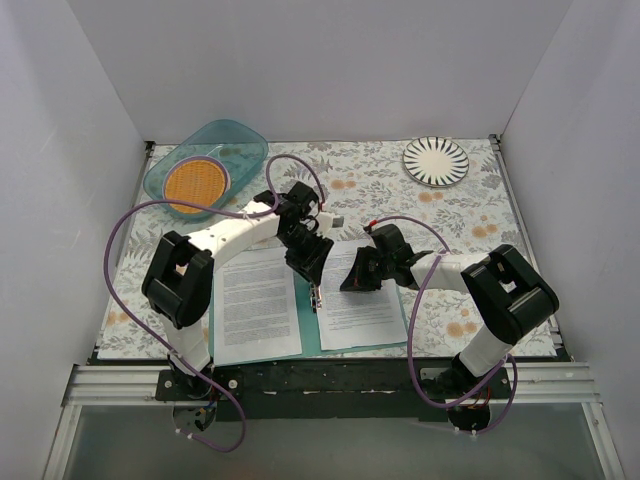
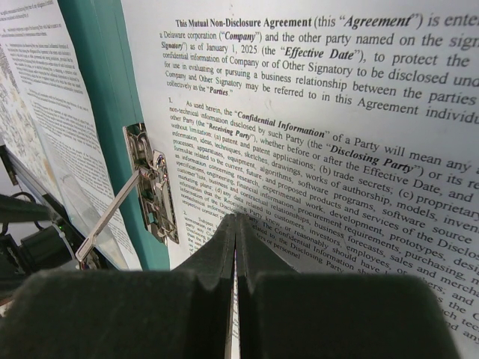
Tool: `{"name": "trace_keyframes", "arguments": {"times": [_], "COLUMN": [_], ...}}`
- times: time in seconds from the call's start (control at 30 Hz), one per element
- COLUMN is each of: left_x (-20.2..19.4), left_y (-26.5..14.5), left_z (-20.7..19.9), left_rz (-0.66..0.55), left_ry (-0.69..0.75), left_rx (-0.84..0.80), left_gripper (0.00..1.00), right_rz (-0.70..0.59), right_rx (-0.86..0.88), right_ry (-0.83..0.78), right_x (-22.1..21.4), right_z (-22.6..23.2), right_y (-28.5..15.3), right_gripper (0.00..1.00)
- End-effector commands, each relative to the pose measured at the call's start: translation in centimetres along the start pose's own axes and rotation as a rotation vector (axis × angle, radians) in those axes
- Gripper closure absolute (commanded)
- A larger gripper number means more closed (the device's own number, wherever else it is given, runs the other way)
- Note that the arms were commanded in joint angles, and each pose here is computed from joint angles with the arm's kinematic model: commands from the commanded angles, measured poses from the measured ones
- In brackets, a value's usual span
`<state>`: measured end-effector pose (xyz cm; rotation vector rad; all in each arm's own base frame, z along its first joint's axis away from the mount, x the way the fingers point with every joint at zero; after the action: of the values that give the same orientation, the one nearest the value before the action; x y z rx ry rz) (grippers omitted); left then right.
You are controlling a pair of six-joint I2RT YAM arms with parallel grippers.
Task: Put the files into the folder
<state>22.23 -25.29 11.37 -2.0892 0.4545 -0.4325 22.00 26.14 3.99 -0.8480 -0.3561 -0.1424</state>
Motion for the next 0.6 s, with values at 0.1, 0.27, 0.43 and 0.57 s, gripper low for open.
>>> {"name": "trace_keyframes", "arguments": {"times": [0.1, 0.27, 0.43, 0.57], "left_x": [7.8, 8.3, 8.1, 7.4], "left_y": [-1.2, 1.4, 2.6, 3.4], "left_z": [3.3, 5.3, 6.3, 7.2], "left_rz": [-0.247, -0.223, -0.229, -0.218], "left_ry": [0.001, -0.033, -0.034, -0.03], "left_rx": [0.256, 0.302, 0.32, 0.354], "left_gripper": [0.67, 0.77, 0.79, 0.8], "right_rz": [0.136, 0.123, 0.106, 0.106], "right_rx": [-0.168, -0.164, -0.155, -0.148], "right_ry": [0.037, 0.029, 0.017, 0.014], "right_x": [-4.4, -4.1, -3.9, -3.9], "right_z": [-4.1, -3.8, -3.6, -3.6], "right_y": [-0.1, -0.3, -0.4, -0.4], "right_gripper": [0.99, 0.99, 0.99, 0.99]}}
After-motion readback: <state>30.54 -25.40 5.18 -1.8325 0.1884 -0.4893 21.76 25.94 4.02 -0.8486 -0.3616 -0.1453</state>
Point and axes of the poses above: each gripper's point midway between its finger pads, its own y axis out along the fingers, its own z axis along the line the jaws close on, x = y × z, the point moved 3 cm from there along -y, back along the fingers, and after that the axes turned 10 degrees about -y, right-handed, at the moved point
